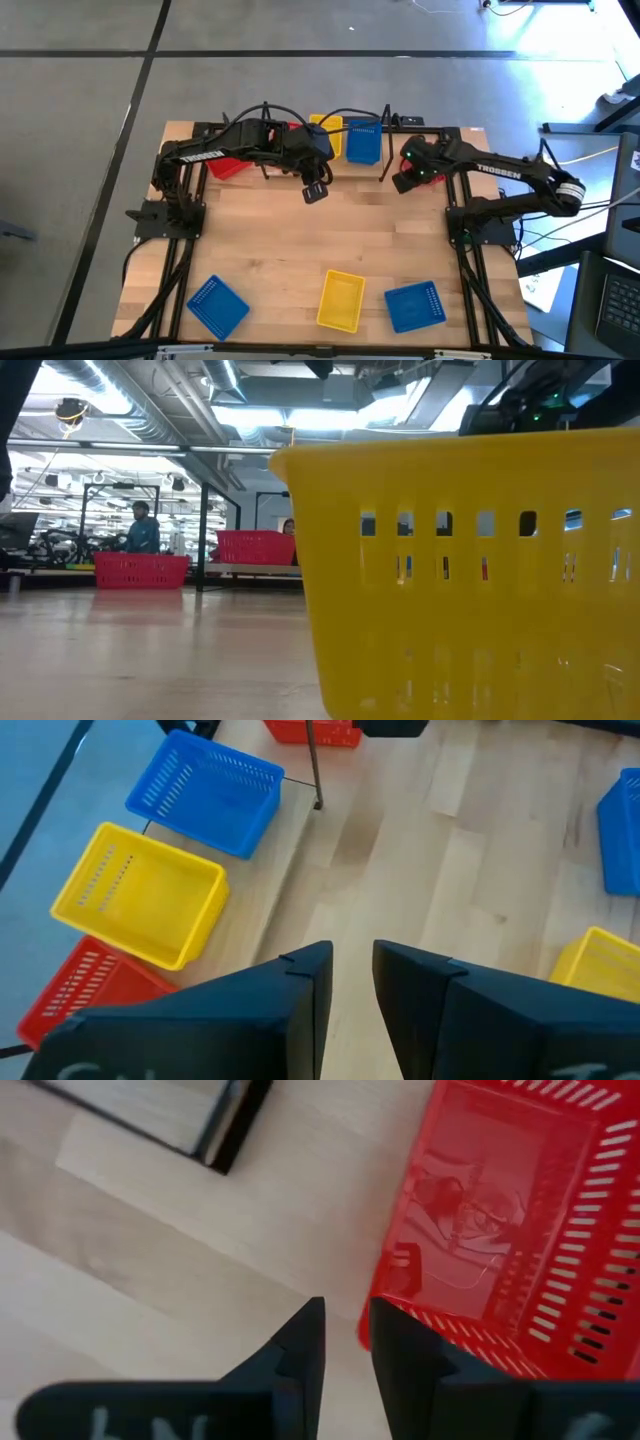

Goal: Stack baskets on shelf by color
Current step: Stack the right red bin on the red bin on the shelf

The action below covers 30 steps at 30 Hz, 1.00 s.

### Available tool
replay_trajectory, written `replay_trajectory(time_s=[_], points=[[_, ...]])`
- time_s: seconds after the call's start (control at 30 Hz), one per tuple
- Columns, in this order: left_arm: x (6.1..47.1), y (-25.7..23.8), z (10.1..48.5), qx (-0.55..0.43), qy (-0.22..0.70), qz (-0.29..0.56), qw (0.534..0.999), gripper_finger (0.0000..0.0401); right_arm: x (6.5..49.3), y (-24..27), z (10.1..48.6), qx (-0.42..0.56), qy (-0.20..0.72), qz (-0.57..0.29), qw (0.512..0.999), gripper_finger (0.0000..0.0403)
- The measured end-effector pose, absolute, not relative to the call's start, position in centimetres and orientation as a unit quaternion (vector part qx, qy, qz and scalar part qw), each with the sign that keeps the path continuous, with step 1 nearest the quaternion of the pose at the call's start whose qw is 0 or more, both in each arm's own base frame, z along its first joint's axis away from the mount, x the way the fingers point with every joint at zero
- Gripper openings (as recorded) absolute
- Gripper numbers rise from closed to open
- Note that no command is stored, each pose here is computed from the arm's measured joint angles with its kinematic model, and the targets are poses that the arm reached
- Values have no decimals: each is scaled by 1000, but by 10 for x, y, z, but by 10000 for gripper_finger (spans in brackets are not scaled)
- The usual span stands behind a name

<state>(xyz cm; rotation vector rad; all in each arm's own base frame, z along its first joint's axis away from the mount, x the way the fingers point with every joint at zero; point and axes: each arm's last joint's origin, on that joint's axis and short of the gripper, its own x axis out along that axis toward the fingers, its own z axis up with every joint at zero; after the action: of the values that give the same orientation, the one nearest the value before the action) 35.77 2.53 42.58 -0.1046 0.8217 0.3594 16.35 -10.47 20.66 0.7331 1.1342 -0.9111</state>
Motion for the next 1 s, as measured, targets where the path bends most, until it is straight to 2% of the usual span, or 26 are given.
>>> replay_trajectory(time_s=[0.47,1.0], points=[[358,25,426,-51,397,174,900,67,162,-128,185,331,548,-420,643,79],[358,25,426,-52,397,174,900,67,167,-138,174,315,563,-402,650,79]])
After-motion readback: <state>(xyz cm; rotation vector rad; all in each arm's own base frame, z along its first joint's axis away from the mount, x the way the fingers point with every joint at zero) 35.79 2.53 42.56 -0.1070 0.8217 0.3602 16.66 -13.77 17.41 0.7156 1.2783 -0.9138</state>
